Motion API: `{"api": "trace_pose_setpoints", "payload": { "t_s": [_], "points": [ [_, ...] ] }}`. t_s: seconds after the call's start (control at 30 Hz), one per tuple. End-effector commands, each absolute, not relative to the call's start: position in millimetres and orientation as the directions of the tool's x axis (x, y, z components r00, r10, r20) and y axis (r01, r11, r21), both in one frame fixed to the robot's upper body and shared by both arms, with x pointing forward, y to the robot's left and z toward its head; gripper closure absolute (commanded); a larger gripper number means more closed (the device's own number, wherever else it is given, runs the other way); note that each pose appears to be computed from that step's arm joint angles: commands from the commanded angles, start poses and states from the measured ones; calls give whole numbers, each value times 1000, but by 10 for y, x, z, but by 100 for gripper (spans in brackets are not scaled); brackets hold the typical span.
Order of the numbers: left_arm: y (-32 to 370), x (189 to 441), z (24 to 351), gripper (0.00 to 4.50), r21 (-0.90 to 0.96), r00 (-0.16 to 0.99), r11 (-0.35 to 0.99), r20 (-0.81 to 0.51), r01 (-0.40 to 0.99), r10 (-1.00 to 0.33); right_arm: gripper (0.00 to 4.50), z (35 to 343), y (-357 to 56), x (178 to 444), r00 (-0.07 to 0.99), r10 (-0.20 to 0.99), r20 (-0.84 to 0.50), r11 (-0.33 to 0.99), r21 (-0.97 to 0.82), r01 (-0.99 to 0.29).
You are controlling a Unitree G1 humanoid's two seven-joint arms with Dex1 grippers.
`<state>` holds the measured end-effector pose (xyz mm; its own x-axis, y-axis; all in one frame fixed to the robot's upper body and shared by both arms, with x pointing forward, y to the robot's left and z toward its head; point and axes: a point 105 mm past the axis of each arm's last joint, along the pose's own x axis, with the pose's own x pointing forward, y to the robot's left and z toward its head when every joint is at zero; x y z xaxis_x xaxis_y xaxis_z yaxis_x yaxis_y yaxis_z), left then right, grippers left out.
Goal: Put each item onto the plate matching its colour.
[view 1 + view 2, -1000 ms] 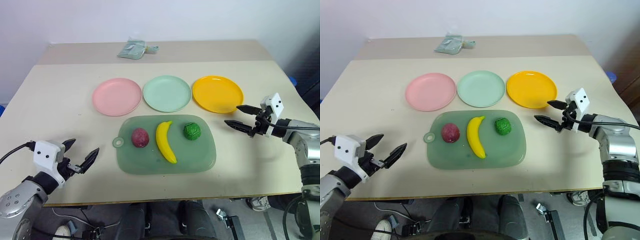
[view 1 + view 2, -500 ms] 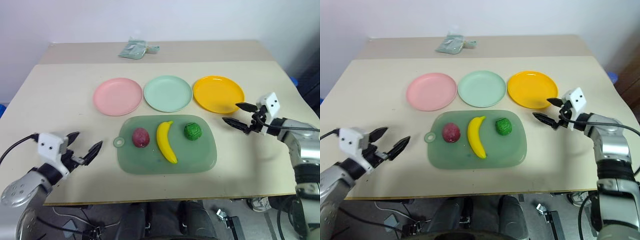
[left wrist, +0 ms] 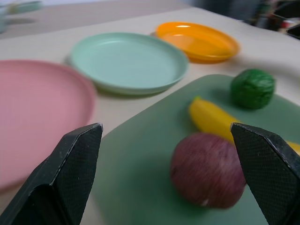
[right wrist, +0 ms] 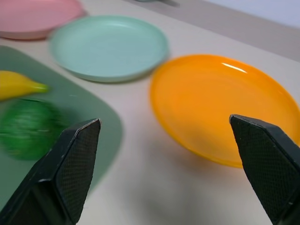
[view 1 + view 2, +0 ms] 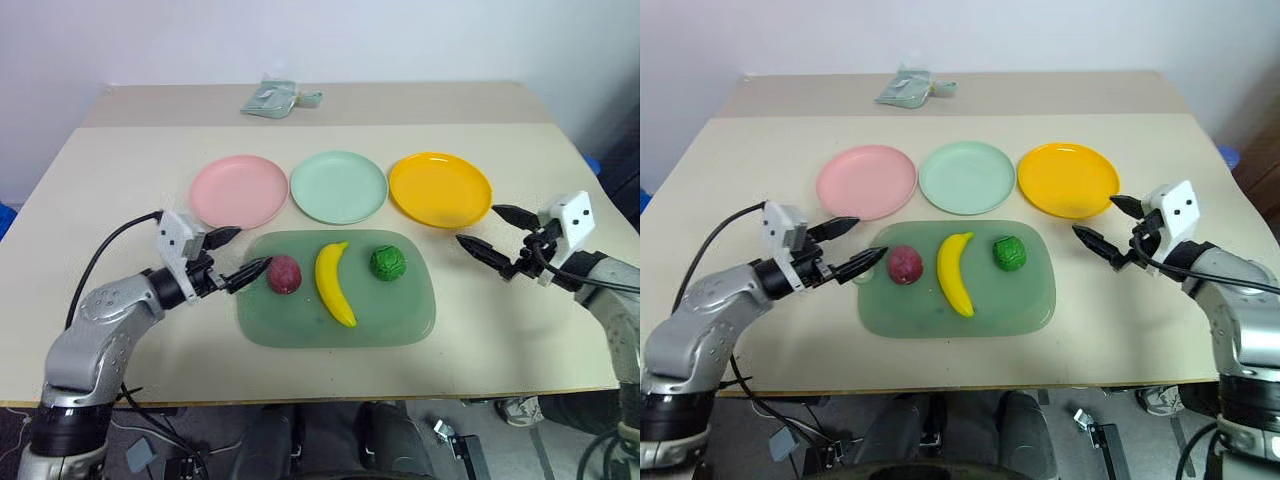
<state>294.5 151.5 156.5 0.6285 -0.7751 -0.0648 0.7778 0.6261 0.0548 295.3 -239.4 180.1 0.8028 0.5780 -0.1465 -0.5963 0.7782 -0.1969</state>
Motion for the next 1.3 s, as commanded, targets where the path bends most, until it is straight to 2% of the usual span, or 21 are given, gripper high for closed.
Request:
{"api": "trace_pose_setpoints", "payload": {
  "t_s": [0.03, 0.23, 0.3, 0.4, 0.5, 0.57, 0.6, 0.63, 0.77, 0.9, 1.0, 1.07, 1.2, 1.3],
  "points": [
    [1357, 2884, 1512, 0, 121, 527, 514, -129, 849, -840, 2, 1893, -2158, 2702, 714, 678, -174, 688, -193, -700],
    [1271, 2922, 1341, 0, 148, 465, 442, -233, 885, -854, 2, 1727, -1955, 2450, 633, 731, -255, 617, -150, -773],
    [1286, 2939, 1260, 0, 172, 460, 427, -286, 888, -841, 2, 1682, -1932, 2416, 626, 732, -270, 611, -148, -778],
    [1255, 3042, 1244, 0, 171, 481, 450, -277, 877, -832, 2, 1631, -1972, 2439, 653, 709, -264, 635, -163, -755],
    [1234, 3057, 1266, 85, 175, 484, 452, -257, 875, -837, 0, 1607, -1992, 2449, 663, 701, -261, 643, -172, -747],
    [1238, 3064, 1271, 187, 175, 490, 458, -253, 871, -834, 0, 1591, -2010, 2459, 667, 698, -261, 645, -175, -744],
    [1244, 3066, 1279, 217, 175, 494, 463, -249, 869, -833, 0, 1588, -2016, 2467, 669, 697, -260, 646, -178, -742],
    [1258, 3077, 1303, 226, 176, 506, 475, -240, 862, -828, 0, 1591, -2017, 2477, 669, 697, -256, 646, -180, -742],
    [1370, 3236, 1643, 226, 135, 616, 604, -68, 785, -785, 0, 1603, -1988, 2542, 672, 704, -231, 645, -188, -741],
    [1637, 3678, 1865, 226, 165, 831, 821, 12, 546, -556, 0, 1662, -1897, 2615, 666, 723, -181, 640, -186, -745],
    [1845, 4012, 1872, 226, 72, 941, 939, 9, 337, -338, 0, 1712, -1840, 2671, 668, 730, -149, 641, -192, -743],
    [1931, 4174, 1775, 226, 53, 974, 973, -51, 224, -222, 0, 1744, -1794, 2712, 669, 732, -130, 641, -200, -741],
    [1953, 4315, 1618, 226, 25, 983, 990, -131, 135, -131, 0, 1781, -1644, 2736, 657, 749, -90, 632, -201, -748],
    [1925, 4336, 1589, 81, 4, 983, 992, -139, 123, -121, 0, 1756, -1553, 2726, 651, 755, -80, 629, -196, -752]
  ]
}}
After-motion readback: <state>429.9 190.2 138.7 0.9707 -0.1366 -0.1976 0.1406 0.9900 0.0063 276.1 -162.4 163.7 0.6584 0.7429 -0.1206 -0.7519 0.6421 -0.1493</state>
